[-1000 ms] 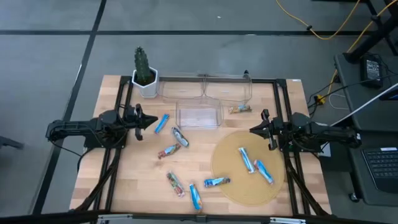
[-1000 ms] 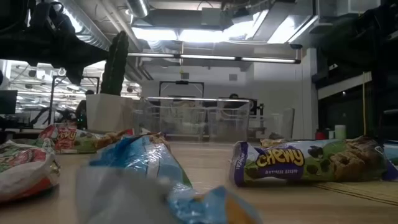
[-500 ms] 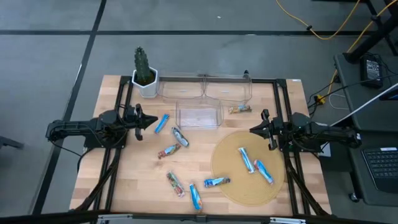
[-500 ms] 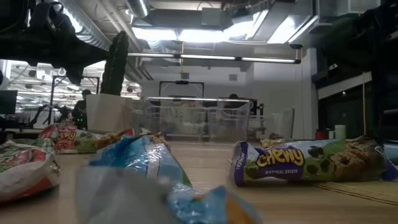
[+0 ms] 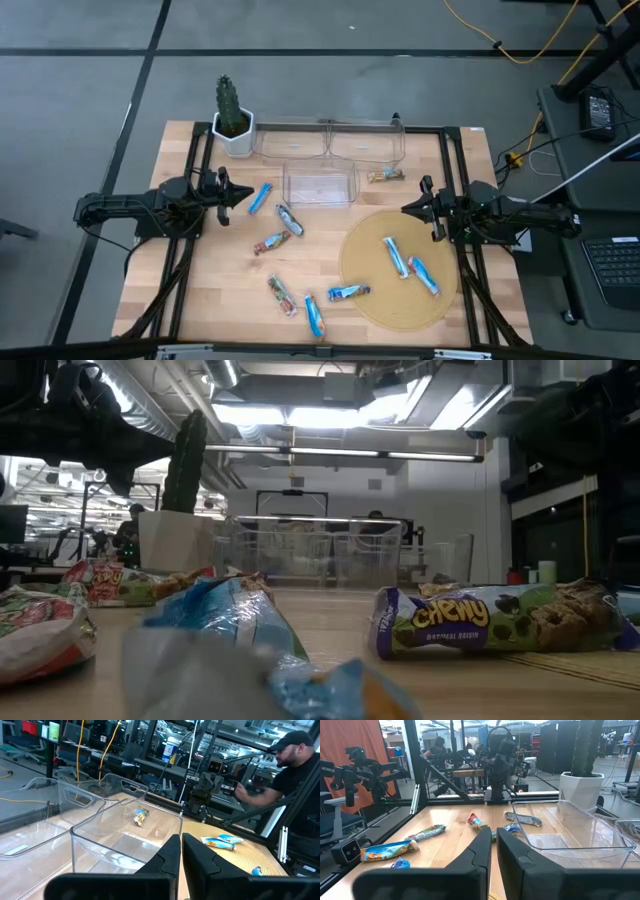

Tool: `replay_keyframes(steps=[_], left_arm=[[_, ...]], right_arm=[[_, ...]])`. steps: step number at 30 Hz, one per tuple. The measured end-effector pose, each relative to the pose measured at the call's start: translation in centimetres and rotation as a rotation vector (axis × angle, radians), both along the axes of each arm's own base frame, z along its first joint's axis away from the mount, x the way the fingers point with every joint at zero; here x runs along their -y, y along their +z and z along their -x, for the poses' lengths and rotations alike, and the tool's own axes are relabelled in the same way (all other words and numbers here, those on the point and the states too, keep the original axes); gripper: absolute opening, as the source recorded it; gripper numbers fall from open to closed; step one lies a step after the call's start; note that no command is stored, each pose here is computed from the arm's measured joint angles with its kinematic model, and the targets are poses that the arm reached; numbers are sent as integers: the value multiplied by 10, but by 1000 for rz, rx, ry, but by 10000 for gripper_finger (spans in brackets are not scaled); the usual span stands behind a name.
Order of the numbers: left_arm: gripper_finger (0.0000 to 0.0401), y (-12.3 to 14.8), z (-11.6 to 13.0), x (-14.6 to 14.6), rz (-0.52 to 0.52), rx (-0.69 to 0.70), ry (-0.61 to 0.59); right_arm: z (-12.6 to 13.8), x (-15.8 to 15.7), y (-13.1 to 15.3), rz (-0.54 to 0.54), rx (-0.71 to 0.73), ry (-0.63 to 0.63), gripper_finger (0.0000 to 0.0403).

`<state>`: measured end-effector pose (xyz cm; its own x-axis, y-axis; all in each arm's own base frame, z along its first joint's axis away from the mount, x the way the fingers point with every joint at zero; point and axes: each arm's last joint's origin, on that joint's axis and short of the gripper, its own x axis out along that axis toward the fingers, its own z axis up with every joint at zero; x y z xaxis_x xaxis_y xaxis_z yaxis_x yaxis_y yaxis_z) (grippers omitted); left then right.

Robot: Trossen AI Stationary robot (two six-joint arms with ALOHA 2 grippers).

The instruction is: Pick and place Granola Bars by type

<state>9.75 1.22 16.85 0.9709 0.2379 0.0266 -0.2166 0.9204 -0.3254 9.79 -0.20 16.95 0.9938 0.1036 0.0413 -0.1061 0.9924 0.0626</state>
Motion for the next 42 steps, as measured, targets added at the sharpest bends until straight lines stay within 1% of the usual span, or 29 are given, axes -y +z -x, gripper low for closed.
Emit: replay_keyframes(steps=[16, 33, 42], left_arm=[[8, 0, 0, 0, 0, 1, -1], [13, 0, 0, 0, 0, 0, 0], [8, 0, 0, 0, 0, 1, 0]], right_arm=[[0, 0, 0, 0, 0, 0, 32], [0, 0, 0, 0, 0, 0, 32], [0, 0, 0, 0, 0, 0, 32]])
